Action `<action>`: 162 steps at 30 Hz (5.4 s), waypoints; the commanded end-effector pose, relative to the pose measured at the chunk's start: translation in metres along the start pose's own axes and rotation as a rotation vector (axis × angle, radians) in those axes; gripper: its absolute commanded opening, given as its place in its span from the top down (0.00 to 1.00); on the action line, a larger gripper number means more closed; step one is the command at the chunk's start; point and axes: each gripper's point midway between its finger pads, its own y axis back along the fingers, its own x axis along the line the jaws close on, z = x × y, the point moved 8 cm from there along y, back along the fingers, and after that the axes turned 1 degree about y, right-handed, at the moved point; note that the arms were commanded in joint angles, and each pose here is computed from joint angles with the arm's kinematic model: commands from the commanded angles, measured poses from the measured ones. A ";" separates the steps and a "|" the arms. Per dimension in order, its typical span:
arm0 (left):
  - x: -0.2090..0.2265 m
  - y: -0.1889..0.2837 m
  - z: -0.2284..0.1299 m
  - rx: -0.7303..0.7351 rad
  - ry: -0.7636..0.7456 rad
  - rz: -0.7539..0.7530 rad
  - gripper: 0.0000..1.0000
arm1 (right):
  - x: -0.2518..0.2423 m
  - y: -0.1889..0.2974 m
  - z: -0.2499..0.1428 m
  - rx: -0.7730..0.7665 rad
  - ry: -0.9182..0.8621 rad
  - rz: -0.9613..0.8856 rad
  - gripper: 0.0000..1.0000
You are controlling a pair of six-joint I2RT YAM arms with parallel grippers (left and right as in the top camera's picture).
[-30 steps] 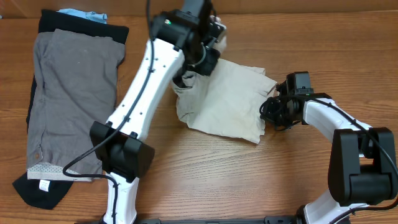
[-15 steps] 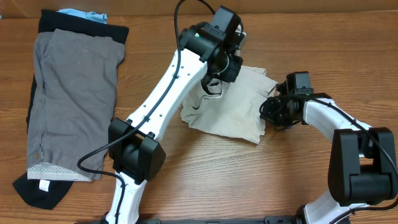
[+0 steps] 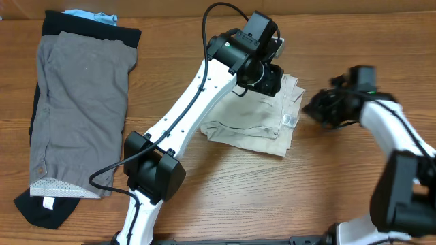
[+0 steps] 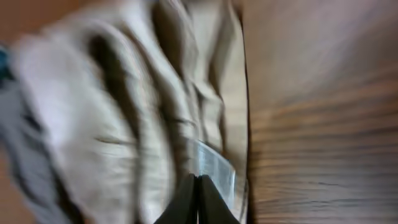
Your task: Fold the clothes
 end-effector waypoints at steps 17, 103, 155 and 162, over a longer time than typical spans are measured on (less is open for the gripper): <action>0.080 0.161 0.031 -0.261 0.133 0.210 0.08 | 0.034 -0.026 -0.017 0.039 0.237 -0.120 0.00; 0.132 0.140 0.012 -0.098 0.304 0.347 0.16 | -0.109 -0.003 0.199 -0.937 -0.527 0.115 0.96; 0.134 0.140 0.014 -0.111 0.297 0.372 0.00 | 0.150 0.423 -0.074 -1.584 0.593 0.408 0.00; 0.134 0.140 0.014 -0.111 0.297 0.372 0.00 | 0.104 0.350 -0.069 -1.277 0.219 0.087 0.00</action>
